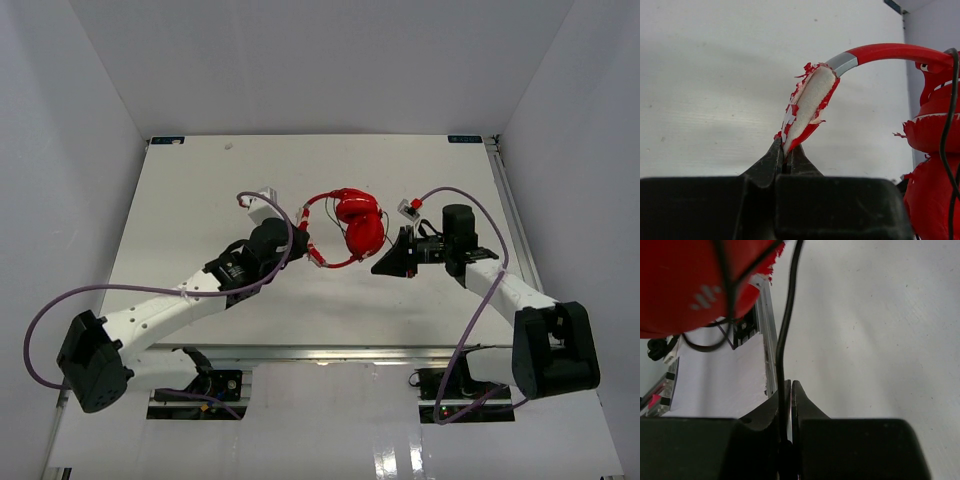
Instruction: Wrap the headphones
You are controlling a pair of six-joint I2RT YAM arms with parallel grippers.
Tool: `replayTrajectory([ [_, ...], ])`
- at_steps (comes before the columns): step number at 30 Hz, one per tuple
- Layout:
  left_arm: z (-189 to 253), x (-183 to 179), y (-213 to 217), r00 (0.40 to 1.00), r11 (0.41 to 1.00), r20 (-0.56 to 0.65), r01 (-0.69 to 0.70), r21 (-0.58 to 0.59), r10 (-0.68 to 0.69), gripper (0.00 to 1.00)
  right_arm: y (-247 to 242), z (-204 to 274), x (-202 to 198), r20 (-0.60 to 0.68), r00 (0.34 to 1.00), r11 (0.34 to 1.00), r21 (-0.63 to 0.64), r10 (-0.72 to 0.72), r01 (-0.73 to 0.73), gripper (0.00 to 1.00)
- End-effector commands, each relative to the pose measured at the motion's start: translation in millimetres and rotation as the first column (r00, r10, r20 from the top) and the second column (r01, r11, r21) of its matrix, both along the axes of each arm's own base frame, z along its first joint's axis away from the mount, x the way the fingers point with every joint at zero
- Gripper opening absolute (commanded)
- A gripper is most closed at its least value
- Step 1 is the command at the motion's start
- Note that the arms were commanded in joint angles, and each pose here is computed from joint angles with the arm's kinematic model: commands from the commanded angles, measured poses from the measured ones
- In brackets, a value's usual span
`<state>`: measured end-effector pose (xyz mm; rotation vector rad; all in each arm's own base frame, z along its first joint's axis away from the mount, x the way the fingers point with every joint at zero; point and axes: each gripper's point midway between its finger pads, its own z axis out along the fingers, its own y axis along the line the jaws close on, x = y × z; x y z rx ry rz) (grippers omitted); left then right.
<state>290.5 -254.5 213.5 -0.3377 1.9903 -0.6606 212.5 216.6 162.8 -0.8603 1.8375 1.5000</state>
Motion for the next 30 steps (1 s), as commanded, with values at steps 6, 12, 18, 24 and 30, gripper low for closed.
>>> replayTrajectory([
  [6, -46.1, 51.3, -4.1, 0.985, 0.970, -0.088, -0.161, -0.183, 0.146, 0.00, 7.1, -56.8, 26.9, -0.212, 0.977, 1.000, 0.005, 0.013, -0.012, 0.08],
  [12, -88.9, 86.0, -21.6, 0.972, 0.979, -0.191, -0.162, -0.124, 0.137, 0.00, 2.8, -96.9, 38.6, -0.303, 0.952, 0.999, -0.043, -0.032, 0.020, 0.08],
  [18, -120.7, 108.6, -53.2, 0.958, 0.991, -0.271, -0.115, -0.066, 0.093, 0.00, -7.0, -119.1, 46.6, -0.356, 0.930, 0.994, -0.085, -0.092, 0.066, 0.08],
  [24, -142.1, 115.4, -77.7, 0.943, 1.000, -0.331, -0.023, -0.006, 0.020, 0.00, -19.8, -134.3, 54.0, -0.402, 0.904, 0.987, -0.121, -0.147, 0.106, 0.09],
  [30, -154.4, 108.6, -89.2, 0.926, 0.996, -0.373, 0.080, 0.032, -0.063, 0.02, -35.9, -136.1, 62.3, -0.416, 0.889, 0.980, -0.138, -0.189, 0.144, 0.33],
])
